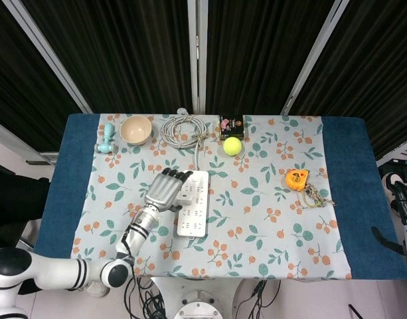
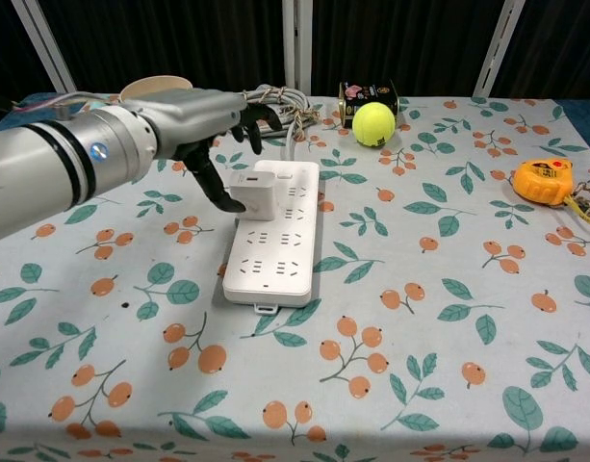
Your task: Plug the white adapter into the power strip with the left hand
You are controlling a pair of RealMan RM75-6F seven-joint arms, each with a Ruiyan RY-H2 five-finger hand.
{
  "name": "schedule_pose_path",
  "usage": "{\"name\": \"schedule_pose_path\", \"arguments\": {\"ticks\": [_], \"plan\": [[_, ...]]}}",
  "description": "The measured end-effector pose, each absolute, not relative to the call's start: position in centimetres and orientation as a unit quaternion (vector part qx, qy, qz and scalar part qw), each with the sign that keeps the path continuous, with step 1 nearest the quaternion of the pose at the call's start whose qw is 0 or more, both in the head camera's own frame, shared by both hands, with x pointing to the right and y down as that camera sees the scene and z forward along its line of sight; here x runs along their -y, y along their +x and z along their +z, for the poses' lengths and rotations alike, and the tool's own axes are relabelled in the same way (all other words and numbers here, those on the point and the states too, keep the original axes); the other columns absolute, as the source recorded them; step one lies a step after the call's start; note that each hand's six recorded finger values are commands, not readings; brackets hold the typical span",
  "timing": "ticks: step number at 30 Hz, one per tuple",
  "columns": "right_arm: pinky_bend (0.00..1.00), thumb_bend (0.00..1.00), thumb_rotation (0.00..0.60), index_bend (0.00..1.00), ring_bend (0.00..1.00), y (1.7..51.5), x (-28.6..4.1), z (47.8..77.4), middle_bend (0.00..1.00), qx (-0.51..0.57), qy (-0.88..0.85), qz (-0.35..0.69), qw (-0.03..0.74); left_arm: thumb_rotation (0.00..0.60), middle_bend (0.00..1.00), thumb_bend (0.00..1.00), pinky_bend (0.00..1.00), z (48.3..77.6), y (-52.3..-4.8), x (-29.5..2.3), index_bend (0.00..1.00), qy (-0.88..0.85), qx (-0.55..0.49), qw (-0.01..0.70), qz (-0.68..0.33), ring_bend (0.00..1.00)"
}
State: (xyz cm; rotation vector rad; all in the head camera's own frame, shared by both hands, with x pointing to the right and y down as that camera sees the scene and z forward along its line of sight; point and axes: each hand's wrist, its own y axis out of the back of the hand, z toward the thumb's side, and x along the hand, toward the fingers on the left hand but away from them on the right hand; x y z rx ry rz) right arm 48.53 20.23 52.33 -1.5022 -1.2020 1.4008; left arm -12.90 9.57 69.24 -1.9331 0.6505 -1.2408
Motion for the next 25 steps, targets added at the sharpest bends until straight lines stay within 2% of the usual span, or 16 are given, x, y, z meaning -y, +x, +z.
{"name": "schedule_pose_path", "arguments": {"ticks": [4, 7, 10, 13, 17, 20, 25], "plan": [[0.0, 0.15, 0.6, 0.0, 0.0, 48.9, -20.2, 52.5, 0.05, 0.464, -0.595, 0.548, 0.361, 0.6, 0.22, 0.17, 0.09, 67.9, -16.9, -8.3, 0.14, -0.744, -0.319, 0.346, -0.475, 0.16], [0.0, 0.15, 0.6, 0.0, 0.0, 49.2, -20.1, 52.6, 0.04, 0.462, -0.605, 0.546, 0.35, 0.6, 0.16, 0.22, 0.05, 66.9, -20.9, -7.6, 0.15, -0.734, -0.371, 0.326, -0.467, 0.1], [0.0, 0.15, 0.6, 0.0, 0.0, 49.6, -20.0, 52.7, 0.04, 0.462, -0.613, 0.541, 0.343, 0.6, 0.15, 0.23, 0.04, 65.9, -26.4, -7.7, 0.15, -0.712, -0.42, 0.317, -0.465, 0.08], [0.0, 0.15, 0.6, 0.0, 0.0, 50.0, -19.9, 52.9, 0.04, 0.462, -0.621, 0.536, 0.339, 0.6, 0.16, 0.23, 0.04, 64.5, -32.3, -9.2, 0.18, -0.678, -0.447, 0.338, -0.476, 0.08], [0.0, 0.15, 0.6, 0.0, 0.0, 49.9, -20.0, 53.4, 0.04, 0.462, -0.631, 0.524, 0.338, 0.6, 0.16, 0.22, 0.01, 62.4, -39.1, -13.3, 0.18, -0.637, -0.428, 0.375, -0.52, 0.07], [0.0, 0.15, 0.6, 0.0, 0.0, 49.7, -20.4, 53.7, 0.05, 0.464, -0.633, 0.516, 0.342, 0.6, 0.16, 0.2, 0.01, 61.1, -42.3, -16.1, 0.18, -0.617, -0.423, 0.37, -0.55, 0.06], [0.0, 0.15, 0.6, 0.0, 0.0, 49.2, -21.3, 53.9, 0.05, 0.469, -0.63, 0.511, 0.349, 0.6, 0.16, 0.2, 0.0, 59.3, -44.1, -19.6, 0.18, -0.597, -0.445, 0.357, -0.564, 0.05]]}}
